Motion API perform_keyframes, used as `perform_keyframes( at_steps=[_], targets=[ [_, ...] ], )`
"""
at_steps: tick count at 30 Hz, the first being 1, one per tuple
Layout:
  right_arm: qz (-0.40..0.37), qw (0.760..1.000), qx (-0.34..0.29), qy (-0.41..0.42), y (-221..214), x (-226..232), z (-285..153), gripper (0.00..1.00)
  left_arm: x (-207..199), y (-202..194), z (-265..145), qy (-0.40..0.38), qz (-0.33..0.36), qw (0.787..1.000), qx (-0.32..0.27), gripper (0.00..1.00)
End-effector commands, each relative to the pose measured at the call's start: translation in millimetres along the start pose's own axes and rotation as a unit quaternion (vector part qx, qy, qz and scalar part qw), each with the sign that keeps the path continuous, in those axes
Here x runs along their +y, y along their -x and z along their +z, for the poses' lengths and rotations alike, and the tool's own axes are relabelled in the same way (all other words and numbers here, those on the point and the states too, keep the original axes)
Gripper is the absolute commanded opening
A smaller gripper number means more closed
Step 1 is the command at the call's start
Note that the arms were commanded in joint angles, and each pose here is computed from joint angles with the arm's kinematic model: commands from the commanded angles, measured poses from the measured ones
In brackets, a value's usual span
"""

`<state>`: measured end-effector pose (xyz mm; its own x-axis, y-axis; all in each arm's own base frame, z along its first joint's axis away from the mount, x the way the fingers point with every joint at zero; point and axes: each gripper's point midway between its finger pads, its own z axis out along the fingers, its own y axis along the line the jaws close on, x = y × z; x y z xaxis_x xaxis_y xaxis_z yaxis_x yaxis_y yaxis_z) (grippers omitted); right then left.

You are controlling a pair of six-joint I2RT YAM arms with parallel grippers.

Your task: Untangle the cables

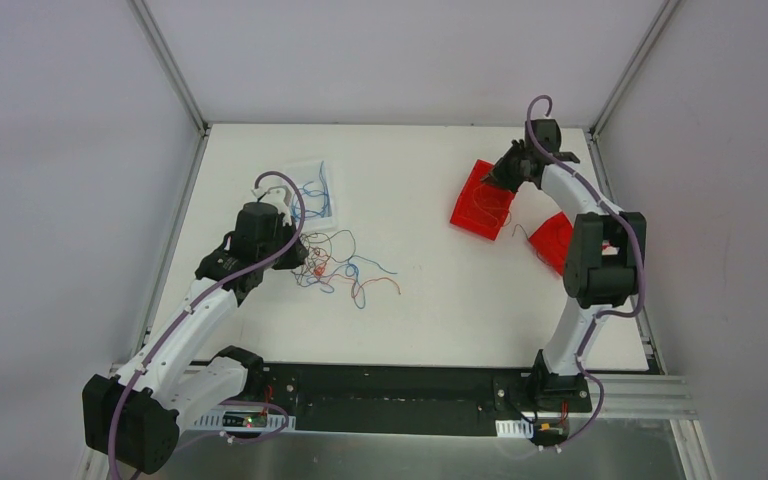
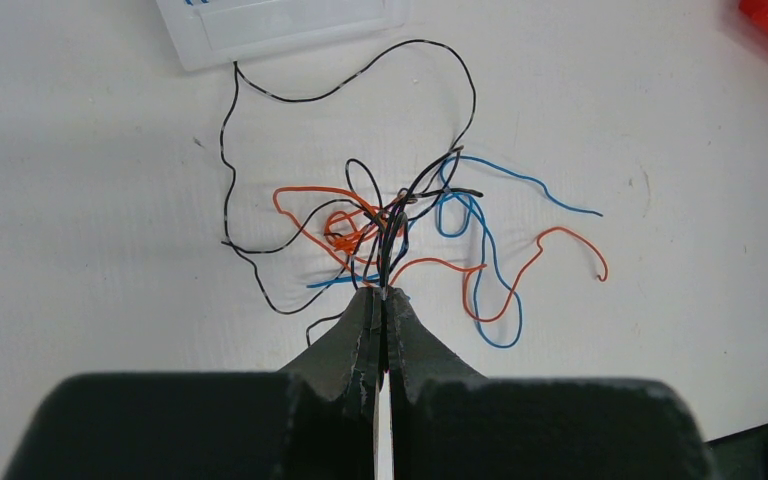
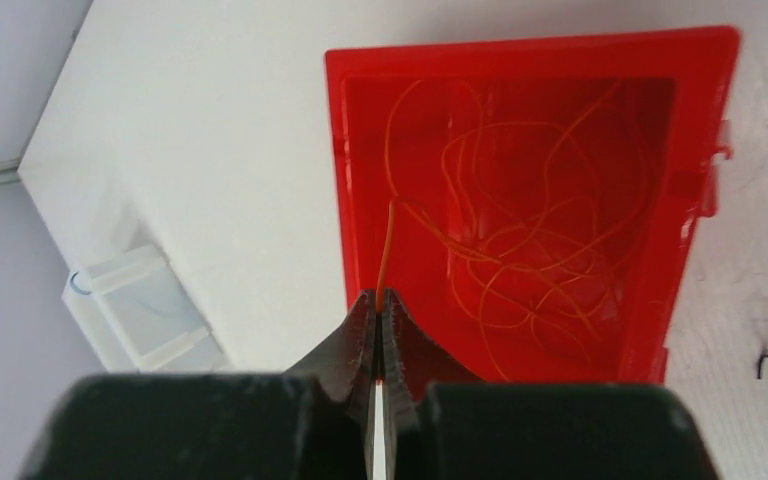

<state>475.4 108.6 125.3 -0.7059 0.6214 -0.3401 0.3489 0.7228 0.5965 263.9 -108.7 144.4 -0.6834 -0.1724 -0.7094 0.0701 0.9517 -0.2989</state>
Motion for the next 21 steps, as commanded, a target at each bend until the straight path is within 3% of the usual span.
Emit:
perform_keyframes(
  at_steps=[1,5,9,12,15,21],
  targets=[
    [-0.024,0.996,-0.051,-0.069,19.2,-27.6,8.3,0.00,-11.8,18.8,-6.1,-0.023,0.010,0.999,-0.022,0.00],
    [-0.098,0.977,-0.094,-0.167,24.1,-52.3,14.5,0.00,-17.4,18.0,-5.9,-0.037,0.013,0.999,-0.017,0.00],
    [-0.119,0.970,-0.078,-0.199,4.8,-66.3,33.9,0.00,-33.3,19.0,-5.3,-0.070,0.019,0.997,-0.008,0.00],
    [-0.129,0.970,-0.066,-0.196,-4.5,-61.1,38.8,0.19,-50.2,20.6,-6.9,-0.099,0.038,0.994,-0.003,0.00],
    [-0.147,0.970,-0.084,-0.177,-1.2,-40.5,19.9,0.44,-67.2,22.5,-12.1,-0.125,0.064,0.990,-0.004,0.00],
    [-0.235,0.952,-0.134,-0.146,-19.0,9.1,-46.7,0.65,-100.0,30.7,-24.8,-0.189,0.104,0.977,-0.005,0.00]
  ],
)
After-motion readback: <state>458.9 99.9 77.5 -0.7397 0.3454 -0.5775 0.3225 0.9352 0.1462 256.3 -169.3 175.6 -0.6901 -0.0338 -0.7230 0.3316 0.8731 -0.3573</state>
